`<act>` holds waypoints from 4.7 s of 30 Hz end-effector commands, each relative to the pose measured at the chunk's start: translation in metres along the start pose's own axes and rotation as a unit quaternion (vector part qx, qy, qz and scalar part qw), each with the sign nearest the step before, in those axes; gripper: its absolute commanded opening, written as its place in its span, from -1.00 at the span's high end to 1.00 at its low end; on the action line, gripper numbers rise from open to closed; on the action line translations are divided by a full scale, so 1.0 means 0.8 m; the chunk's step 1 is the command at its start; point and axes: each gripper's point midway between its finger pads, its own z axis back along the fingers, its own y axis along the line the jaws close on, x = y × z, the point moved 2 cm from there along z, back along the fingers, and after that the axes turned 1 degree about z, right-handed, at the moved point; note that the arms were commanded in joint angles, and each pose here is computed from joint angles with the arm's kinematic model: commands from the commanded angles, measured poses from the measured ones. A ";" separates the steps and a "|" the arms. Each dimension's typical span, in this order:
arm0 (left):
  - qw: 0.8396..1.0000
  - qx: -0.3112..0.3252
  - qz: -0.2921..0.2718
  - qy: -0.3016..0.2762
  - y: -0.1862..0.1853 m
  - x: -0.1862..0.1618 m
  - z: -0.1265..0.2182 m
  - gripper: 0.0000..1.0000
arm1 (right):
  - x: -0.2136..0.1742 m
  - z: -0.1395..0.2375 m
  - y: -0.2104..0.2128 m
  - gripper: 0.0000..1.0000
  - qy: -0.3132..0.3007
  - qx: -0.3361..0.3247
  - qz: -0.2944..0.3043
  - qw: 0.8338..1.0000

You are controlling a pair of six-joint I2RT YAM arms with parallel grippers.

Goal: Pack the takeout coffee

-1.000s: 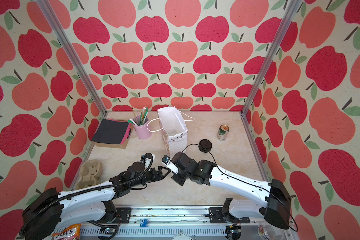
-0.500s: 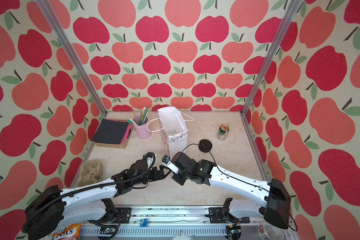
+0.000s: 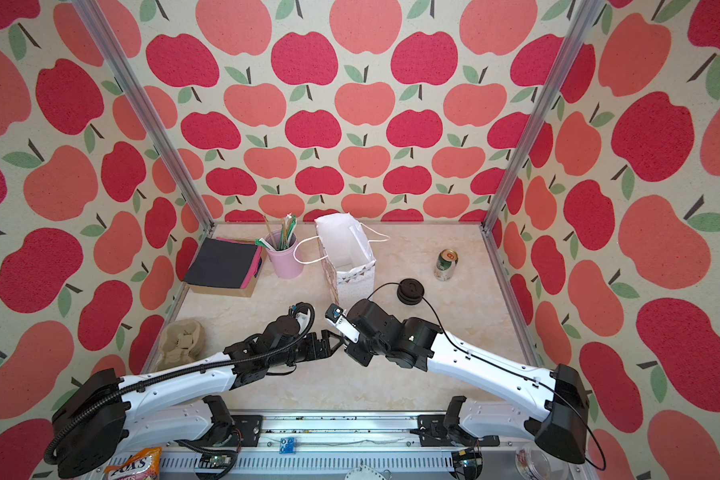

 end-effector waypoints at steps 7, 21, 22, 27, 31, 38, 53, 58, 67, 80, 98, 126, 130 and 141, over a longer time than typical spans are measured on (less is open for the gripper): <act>0.999 -0.011 -0.039 -0.022 -0.032 0.024 0.009 -0.99 | 0.030 0.051 -0.019 1.00 -0.046 -0.046 0.029 0.997; 0.984 0.043 -0.086 -0.149 -0.014 0.087 0.131 -0.98 | 0.078 0.089 -0.017 1.00 -0.076 -0.035 0.044 0.996; 0.982 0.051 -0.085 -0.159 -0.007 0.090 0.145 -0.98 | 0.082 0.087 -0.011 1.00 -0.076 -0.028 0.049 0.995; 0.972 0.091 -0.092 -0.197 0.025 0.095 0.197 -0.98 | 0.105 0.072 0.027 1.00 -0.080 0.005 0.089 0.993; 0.966 0.119 -0.106 -0.205 0.040 0.101 0.223 -0.98 | 0.118 0.052 0.053 1.00 -0.087 0.038 0.098 0.991; 0.968 0.139 -0.120 -0.170 0.056 0.117 0.229 -0.98 | 0.114 0.000 0.084 1.00 -0.065 0.083 0.093 0.990; 0.962 0.110 -0.156 -0.196 0.062 0.116 0.231 -0.98 | 0.071 -0.101 0.119 1.00 0.006 0.120 0.074 0.990; 0.957 0.110 -0.165 -0.211 0.059 0.117 0.237 -0.98 | 0.052 -0.122 0.122 1.00 0.037 0.116 0.073 0.990; 0.957 0.115 -0.164 -0.210 0.060 0.117 0.237 -0.98 | 0.036 -0.130 0.124 0.91 0.059 0.114 0.074 0.989; 0.957 0.115 -0.163 -0.209 0.060 0.116 0.237 -0.98 | 0.041 -0.111 0.132 0.33 0.065 0.130 0.079 0.986; 0.956 0.036 -0.198 -0.214 0.026 0.112 0.237 -0.98 | 0.023 0.020 -0.013 -0.95 -0.001 -0.079 -0.039 0.996; 0.957 0.000 -0.208 -0.202 0.012 0.109 0.234 -0.98 | -0.038 -0.035 -0.044 -0.99 0.116 -0.058 -0.155 0.979; 0.957 -0.001 -0.208 -0.202 0.012 0.109 0.234 -0.98 | -0.037 -0.040 -0.045 -0.99 0.120 -0.055 -0.158 0.979; 0.957 0.002 -0.208 -0.202 0.012 0.109 0.234 -0.98 | -0.037 -0.064 -0.043 -0.99 0.134 -0.044 -0.158 0.977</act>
